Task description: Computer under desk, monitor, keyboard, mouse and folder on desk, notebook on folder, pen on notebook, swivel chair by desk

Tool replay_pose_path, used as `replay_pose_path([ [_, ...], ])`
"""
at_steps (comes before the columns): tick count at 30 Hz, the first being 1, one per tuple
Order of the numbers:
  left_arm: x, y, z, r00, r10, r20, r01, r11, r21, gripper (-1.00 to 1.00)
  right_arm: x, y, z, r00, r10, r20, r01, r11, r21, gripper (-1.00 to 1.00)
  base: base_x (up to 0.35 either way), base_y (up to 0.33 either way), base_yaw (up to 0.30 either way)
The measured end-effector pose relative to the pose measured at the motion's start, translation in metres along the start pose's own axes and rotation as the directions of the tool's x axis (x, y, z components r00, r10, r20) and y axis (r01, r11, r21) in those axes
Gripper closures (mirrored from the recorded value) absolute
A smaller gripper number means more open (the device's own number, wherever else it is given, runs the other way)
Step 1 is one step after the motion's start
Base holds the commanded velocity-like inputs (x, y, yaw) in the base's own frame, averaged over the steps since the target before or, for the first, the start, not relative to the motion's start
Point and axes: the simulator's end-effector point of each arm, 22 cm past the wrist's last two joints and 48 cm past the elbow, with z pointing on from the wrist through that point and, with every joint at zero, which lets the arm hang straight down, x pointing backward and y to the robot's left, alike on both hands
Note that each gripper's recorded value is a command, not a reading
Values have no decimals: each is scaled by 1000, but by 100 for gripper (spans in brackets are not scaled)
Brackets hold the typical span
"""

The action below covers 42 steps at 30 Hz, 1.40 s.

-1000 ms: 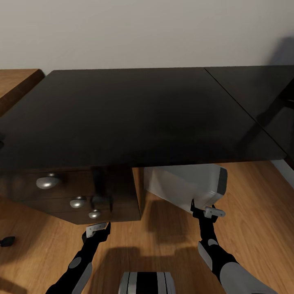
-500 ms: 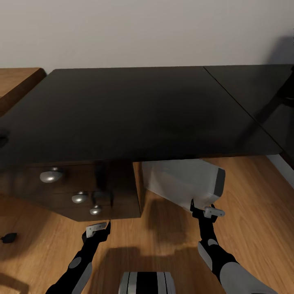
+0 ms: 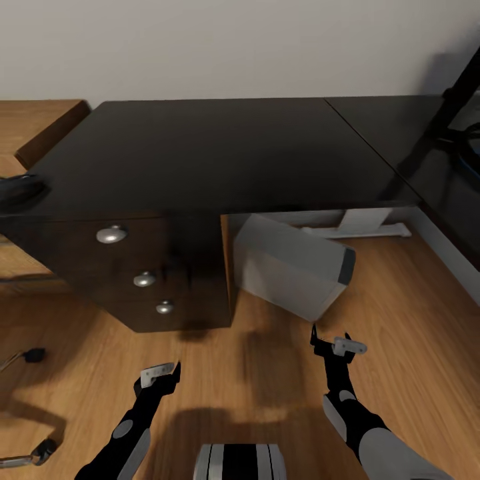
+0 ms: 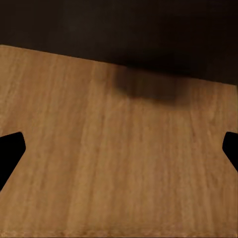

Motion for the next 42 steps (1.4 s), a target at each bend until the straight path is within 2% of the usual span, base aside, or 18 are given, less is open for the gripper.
replay_pose_path([
  [20, 3, 0, 0, 1000, -1, -10, 1, 1000, 0, -100, 3, 0, -1, 1000, 1, -7, -1, 1000, 2, -100, -324, -37, 0],
  [26, 21, 5, -3, 999, 1, -48, -1, 1000, -13, -100, 9, 0, -4, 1000, 1, -22, -1, 1000, 4, -100, -240, -67, 0],
  [35, 66, 25, -14, 990, 7, -144, -15, 999, -51, -100, 37, -3, -18, 996, -11, -93, 12, 1000, 5, -100, -39, -11, 0],
  [40, 68, 33, -19, 988, 7, -153, -19, 997, -76, -100, 42, 6, -28, 993, 0, -116, 0, 1000, 0, -100, -4, -1, 0],
  [42, 71, 45, -22, 987, 11, -163, -27, 995, -97, -100, 60, 10, -43, 987, 4, -163, -4, 1000, 0, -100, -1, 0, 0],
])
